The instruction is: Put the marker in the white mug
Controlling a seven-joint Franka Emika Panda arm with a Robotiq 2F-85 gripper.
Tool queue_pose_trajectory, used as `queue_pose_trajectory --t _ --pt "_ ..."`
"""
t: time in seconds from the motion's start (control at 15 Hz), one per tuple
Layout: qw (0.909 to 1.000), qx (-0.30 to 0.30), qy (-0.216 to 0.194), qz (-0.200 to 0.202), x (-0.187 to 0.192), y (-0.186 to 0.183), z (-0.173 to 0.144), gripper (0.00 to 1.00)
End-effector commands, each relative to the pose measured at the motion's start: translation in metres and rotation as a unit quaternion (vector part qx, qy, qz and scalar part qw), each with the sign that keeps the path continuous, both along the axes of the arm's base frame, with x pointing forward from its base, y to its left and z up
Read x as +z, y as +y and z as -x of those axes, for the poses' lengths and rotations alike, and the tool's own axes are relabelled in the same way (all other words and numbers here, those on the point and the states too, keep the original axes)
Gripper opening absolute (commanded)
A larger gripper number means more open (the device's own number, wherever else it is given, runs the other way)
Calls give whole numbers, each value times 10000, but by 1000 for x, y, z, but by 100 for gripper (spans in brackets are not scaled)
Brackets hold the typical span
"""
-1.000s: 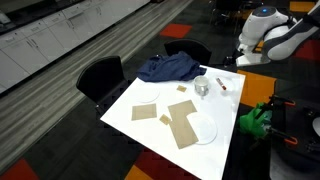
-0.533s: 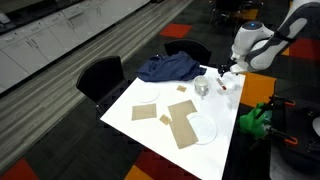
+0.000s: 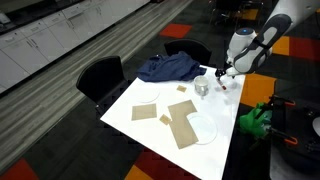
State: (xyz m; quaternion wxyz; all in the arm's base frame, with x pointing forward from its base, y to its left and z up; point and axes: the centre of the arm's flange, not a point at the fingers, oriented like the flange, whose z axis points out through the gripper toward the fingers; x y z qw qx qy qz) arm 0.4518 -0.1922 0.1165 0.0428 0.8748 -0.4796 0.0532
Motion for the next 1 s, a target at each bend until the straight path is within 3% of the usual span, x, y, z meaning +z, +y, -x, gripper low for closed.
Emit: queue_pose_trajectory --t 0.0,0.2,0.4,0.47,0.87,0.93 --pt "10000 83 -20 20 -11 -13 -13 100" --pt "9999 142 25 39 -19 -15 -19 98" --pt "9998 175 49 51 -26 -15 -25 87" --pt "9998 182 58 51 -28 -15 -26 90" --pt "9997 172 145 36 -43 -24 -20 80" --pt "9997 165 172 29 -46 -26 -17 60"
